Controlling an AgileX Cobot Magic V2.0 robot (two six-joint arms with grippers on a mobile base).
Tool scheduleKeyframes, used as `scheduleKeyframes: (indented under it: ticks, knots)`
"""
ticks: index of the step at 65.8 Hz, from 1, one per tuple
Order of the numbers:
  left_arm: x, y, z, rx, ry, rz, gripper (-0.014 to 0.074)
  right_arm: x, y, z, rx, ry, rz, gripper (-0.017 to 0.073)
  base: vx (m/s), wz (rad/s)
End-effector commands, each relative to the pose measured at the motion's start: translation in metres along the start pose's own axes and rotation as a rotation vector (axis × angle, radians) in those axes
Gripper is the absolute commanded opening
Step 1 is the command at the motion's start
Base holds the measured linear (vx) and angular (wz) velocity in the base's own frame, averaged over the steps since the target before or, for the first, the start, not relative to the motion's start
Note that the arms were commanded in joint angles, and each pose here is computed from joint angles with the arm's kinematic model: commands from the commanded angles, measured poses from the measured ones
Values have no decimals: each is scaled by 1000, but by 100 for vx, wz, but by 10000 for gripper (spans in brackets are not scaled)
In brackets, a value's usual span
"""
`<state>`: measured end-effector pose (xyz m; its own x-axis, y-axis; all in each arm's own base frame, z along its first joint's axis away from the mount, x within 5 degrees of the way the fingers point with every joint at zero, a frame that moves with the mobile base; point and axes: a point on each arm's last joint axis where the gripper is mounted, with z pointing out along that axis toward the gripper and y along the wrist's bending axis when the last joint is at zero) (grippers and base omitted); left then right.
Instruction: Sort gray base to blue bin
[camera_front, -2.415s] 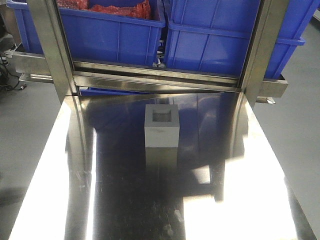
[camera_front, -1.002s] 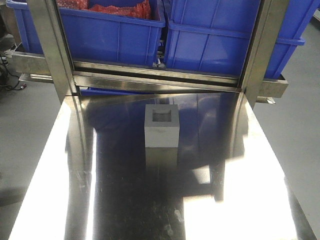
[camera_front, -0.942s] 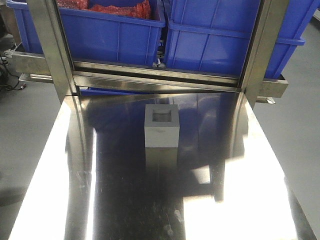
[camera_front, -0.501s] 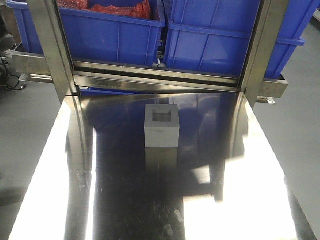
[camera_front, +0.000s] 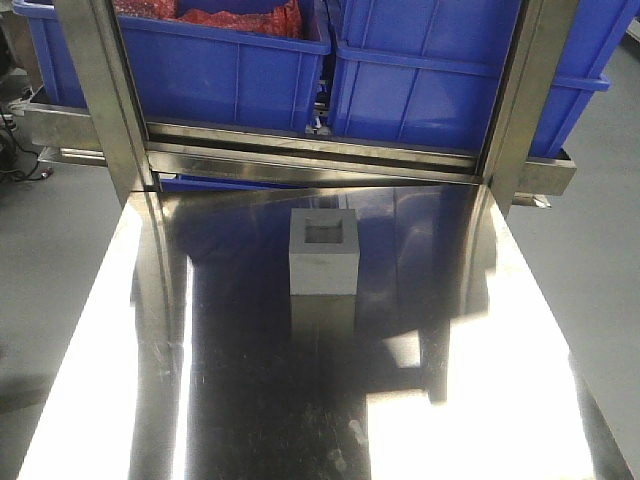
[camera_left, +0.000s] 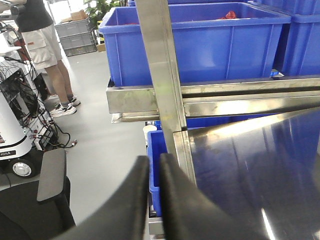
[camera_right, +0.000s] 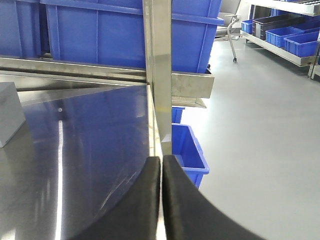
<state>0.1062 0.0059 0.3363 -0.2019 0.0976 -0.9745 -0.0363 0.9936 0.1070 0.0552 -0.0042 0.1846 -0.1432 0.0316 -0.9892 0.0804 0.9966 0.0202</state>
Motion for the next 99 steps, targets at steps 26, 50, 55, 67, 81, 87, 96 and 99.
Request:
scheduleKeyframes:
  ticks: [26,50,55,67,81,87,96,99]
  knots:
    - [-16,2,-2,-8,-92,-4,719,-6,0,0,3,-71,-20,-5,0,0]
    - [-17,2,2,-7,-86,4,624,-6,0,0,3,-71,-20,-5,0,0]
    - [-21,2,10,-3,-68,3,624,-6,0,0,3,-71,-20,-5,0,0]
    - [-46,-4,42,60,-28,20,624,-6,0,0,3,-71,-20,-5,0,0]
    - [-73,-41,98,242,25,105,624,-6,0,0,3,-71,-20,-5,0,0]
    - [-82,-60,116,305,31,121,624,-6,0,0,3,-71,-20,-5,0,0]
    - [-89,-94,147,394,69,123,624,-6,0,0,3,-71,-20,-5,0,0]
    - [-91,-106,157,421,95,105,624,-6,0,0,3,-71,-20,-5,0,0]
